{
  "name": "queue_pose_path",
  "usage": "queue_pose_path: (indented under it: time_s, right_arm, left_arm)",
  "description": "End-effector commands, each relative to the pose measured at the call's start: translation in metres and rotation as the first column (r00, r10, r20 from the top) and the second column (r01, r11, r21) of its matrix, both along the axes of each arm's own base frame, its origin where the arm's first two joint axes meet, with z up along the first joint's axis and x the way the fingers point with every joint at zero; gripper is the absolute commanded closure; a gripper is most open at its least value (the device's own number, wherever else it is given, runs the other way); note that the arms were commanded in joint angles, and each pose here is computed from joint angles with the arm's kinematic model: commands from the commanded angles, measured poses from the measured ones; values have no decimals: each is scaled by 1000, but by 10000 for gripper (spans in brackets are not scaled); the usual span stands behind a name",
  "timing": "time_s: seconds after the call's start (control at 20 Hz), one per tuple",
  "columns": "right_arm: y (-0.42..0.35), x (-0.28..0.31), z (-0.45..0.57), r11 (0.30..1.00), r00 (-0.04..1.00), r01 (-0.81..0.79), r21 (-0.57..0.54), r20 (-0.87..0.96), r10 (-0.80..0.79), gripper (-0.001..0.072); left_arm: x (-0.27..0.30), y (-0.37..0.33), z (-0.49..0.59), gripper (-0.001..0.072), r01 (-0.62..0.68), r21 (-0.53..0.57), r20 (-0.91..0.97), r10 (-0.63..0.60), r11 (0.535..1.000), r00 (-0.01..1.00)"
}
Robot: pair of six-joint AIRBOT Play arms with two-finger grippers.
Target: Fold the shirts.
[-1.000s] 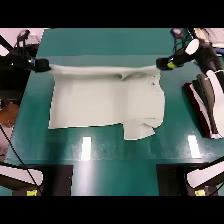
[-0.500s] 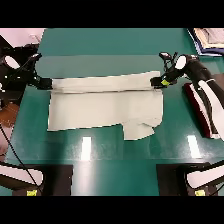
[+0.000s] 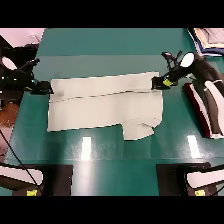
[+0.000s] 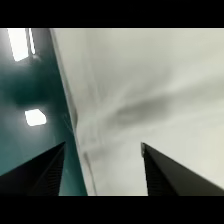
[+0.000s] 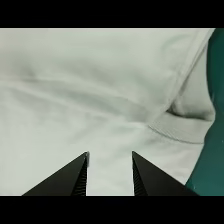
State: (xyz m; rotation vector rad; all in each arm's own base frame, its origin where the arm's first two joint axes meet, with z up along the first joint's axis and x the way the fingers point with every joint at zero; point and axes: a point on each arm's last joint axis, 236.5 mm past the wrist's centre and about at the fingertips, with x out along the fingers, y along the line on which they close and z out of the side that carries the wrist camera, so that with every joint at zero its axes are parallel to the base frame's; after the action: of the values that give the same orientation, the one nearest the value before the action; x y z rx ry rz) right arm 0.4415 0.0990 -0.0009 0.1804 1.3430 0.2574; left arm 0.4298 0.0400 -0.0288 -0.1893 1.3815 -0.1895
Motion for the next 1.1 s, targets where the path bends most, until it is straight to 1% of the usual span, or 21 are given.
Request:
queue_pose_path:
  time_s: [0.0, 0.15, 0.25, 0.4, 0.5, 0.8, 1.05]
  right_arm:
    - [4, -37, 41, 995, 996, -76, 72, -34, 78, 383]
    - [3, -48, 75, 993, 995, -99, 69, 29, 97, 383]
    - [3, -49, 89, 993, 993, -100, 68, 71, 95, 384]
    - [3, -53, 102, 993, 990, -103, 66, 99, 96, 383]
    - [3, -55, 107, 992, 989, -104, 65, 112, 97, 383]
    - [3, -60, 111, 992, 989, -110, 64, 110, 102, 384]
    - [2, -66, 109, 991, 990, -117, 63, 86, 112, 384]
  left_arm:
    - [-45, 18, 13, 165, -75, -30, -82, 73, 997, 994]
    - [-100, 22, 4, 164, -173, -78, -137, 161, 982, 977]
    - [-130, 11, -7, 164, -214, -128, -168, 192, 968, 967]
    - [-156, -12, -26, 164, -248, -188, -213, 206, 950, 955]
    - [-170, -18, -38, 164, -256, -194, -257, 203, 947, 945]
    - [-185, -25, -55, 164, -278, -195, -295, 214, 941, 931]
    - [-171, -27, -54, 166, -305, -222, -253, 247, 926, 935]
